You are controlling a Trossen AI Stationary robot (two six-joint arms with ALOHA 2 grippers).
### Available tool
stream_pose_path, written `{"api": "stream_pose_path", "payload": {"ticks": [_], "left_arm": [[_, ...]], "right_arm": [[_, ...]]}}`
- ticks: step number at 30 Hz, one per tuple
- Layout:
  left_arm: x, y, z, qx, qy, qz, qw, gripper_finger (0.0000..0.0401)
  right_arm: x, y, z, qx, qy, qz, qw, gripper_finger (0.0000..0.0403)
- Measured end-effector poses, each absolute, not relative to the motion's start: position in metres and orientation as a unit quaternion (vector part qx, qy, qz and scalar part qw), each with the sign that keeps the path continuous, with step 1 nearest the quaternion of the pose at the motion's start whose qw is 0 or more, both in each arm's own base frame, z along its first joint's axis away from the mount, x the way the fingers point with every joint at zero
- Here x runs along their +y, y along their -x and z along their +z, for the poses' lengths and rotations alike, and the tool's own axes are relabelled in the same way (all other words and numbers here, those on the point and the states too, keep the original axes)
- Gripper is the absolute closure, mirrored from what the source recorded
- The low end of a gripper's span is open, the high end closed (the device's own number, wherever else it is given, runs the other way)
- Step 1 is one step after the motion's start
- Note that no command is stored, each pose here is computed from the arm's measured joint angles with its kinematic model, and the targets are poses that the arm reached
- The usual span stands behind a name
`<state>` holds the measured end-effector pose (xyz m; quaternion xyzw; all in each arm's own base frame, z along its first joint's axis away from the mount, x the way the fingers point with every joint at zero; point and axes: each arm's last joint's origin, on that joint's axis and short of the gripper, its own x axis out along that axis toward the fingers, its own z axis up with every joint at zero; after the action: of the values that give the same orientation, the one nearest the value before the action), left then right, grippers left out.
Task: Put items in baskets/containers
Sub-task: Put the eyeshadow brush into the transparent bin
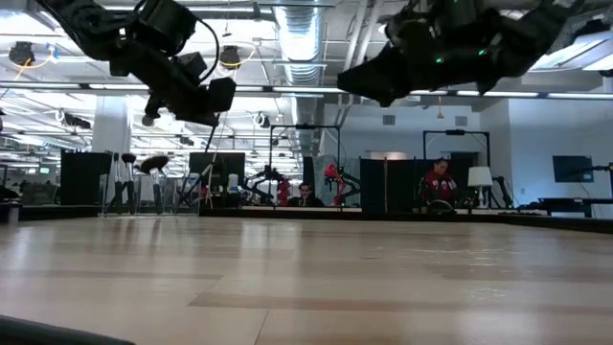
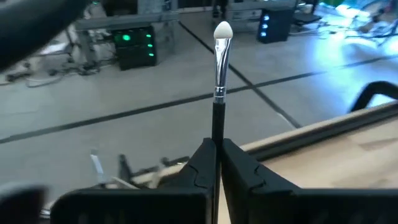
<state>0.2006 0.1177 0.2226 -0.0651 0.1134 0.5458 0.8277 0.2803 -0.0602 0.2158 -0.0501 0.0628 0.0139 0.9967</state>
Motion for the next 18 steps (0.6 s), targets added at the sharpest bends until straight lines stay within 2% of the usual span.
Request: {"api": "stream_pose_path", "payload": {"ticks": [6,11,18], "left_arm": [[0.132,-0.192,0.224,0.114,0.055,0.573,0.81,0.0391],[0.134,-0.183,0.212,0.098,0.043,0.604,0.79,0.0391],[0.129,-0.167,0.19,0.055,0.031,0.614,0.786,0.0391]], "right_arm": [[-0.094,-0.298,0.206,0.024,0.024,0.049,0.998,0.0283],[-0.098,-0.313,0.185,0.048,0.004,0.08,0.996,0.0283],[-0.102,-0.314,0.184,0.043,0.007,0.075,0.996,0.0283]]}}
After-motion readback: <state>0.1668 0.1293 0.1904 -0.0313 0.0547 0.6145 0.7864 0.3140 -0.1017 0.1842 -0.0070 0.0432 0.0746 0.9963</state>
